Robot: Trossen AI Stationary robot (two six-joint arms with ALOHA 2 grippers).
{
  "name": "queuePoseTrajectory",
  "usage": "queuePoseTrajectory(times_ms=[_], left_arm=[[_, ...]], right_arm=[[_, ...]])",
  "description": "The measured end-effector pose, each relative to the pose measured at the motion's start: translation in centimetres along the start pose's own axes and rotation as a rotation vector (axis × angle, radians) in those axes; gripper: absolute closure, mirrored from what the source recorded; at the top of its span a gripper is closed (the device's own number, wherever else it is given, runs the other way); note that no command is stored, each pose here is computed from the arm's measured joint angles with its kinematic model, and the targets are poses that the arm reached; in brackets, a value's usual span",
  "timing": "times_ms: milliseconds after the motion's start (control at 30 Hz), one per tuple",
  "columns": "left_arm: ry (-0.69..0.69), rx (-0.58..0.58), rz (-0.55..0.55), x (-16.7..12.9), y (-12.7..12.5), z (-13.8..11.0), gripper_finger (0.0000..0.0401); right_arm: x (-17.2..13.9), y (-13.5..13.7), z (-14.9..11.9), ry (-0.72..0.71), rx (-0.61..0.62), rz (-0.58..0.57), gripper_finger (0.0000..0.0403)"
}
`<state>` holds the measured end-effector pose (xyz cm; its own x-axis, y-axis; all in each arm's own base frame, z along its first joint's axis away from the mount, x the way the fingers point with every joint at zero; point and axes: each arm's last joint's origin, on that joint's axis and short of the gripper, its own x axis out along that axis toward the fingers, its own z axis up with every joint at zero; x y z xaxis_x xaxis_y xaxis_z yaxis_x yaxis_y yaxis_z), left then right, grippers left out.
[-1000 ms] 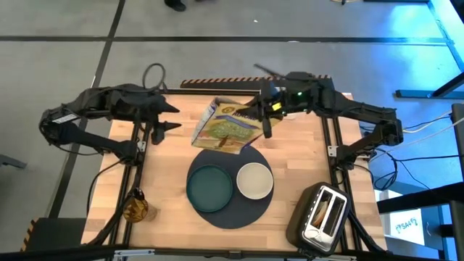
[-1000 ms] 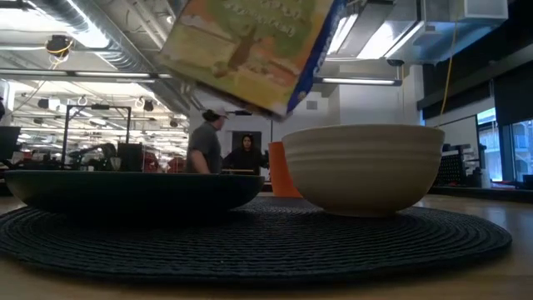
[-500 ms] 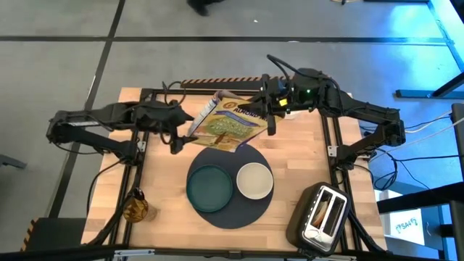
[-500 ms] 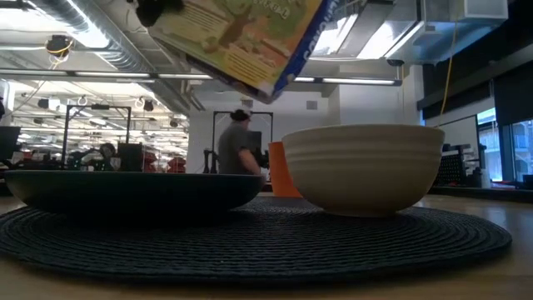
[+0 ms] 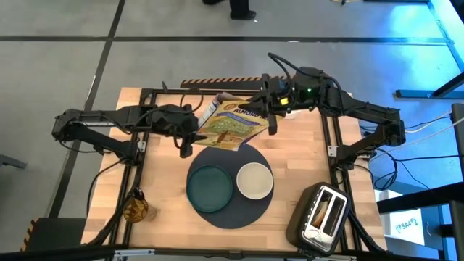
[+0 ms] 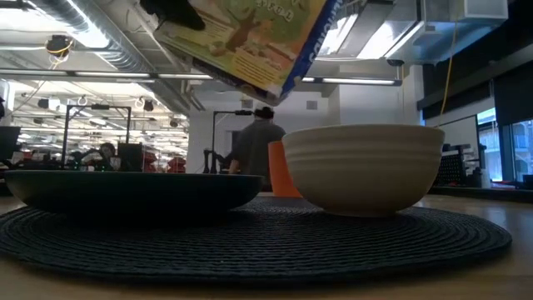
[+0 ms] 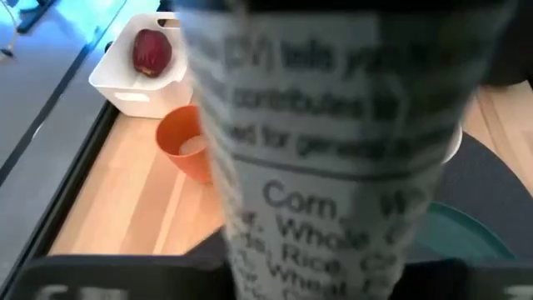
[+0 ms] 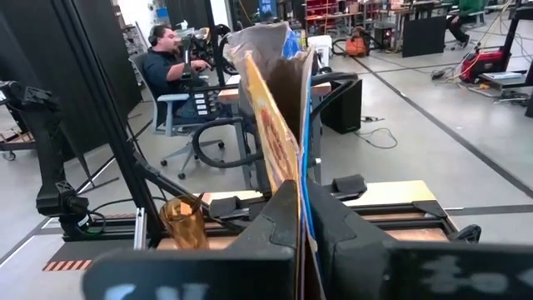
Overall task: Arrange a breakfast setting
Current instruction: Pour the cereal from the blue cereal box into the white bowl
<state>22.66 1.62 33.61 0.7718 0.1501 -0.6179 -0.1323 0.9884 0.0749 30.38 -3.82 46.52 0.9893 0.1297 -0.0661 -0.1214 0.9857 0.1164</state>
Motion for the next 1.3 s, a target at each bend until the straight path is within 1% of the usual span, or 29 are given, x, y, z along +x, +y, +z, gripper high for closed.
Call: queuePoseTrajectory(times_ms=[133,267,333,467,567,633,733,867,933,1067,1167,1233,1300], left_arm=[[-0.003,0.026,-0.023,-1.0,0.2,-0.3,0.0319],[0.031,0.090,-0.027,-2.4,0.3,-1.1,0.0319],[0.079,0.132,-0.043,-3.1,0.3,-1.8,0.0319],[0.190,0.243,-0.094,-3.8,-0.2,-3.1,0.0319],[0.280,0.321,-0.089,-4.3,-0.9,-3.6,0.0319],[0.312,0.369,-0.063,-4.8,-1.5,-3.2,0.0319],[0.404,0.455,0.019,-5.3,-2.2,-2.6,0.0319],[0.440,0.527,0.109,-5.3,-3.3,-0.5,0.0319],[0.486,0.581,0.120,-5.0,-3.9,0.0,0.0319],[0.493,0.601,0.115,-3.7,-4.6,1.3,0.0319],[0.533,0.643,0.139,-2.7,-5.2,1.7,0.0319],[0.571,0.705,0.169,-2.1,-5.7,1.8,0.0319],[0.600,0.759,0.176,-1.6,-6.2,1.9,0.0319]], right_arm=[[0.0,0.0,0.0,0.003,0.003,0.001,0.0394],[-1.3,0.4,0.6,-0.010,0.001,-0.013,0.0354],[-2.8,0.7,1.1,-0.012,0.005,-0.065,0.0325],[-6.8,1.5,2.0,-0.007,0.013,-0.245,0.0267],[-9.8,2.1,2.3,0.005,0.069,-0.339,0.0236],[-11.5,2.5,2.2,0.022,0.102,-0.363,0.0225],[-13.1,2.9,1.9,0.059,0.147,-0.382,0.0220],[-14.3,3.2,1.0,0.144,0.219,-0.385,0.0224],[-14.5,3.3,0.5,0.199,0.256,-0.372,0.0225],[-14.5,3.4,-0.3,0.287,0.290,-0.338,0.0225],[-14.6,3.4,-0.5,0.311,0.291,-0.341,0.0225],[-14.6,3.4,-0.5,0.313,0.287,-0.341,0.0225],[-14.6,3.4,-0.6,0.315,0.281,-0.340,0.0225]])
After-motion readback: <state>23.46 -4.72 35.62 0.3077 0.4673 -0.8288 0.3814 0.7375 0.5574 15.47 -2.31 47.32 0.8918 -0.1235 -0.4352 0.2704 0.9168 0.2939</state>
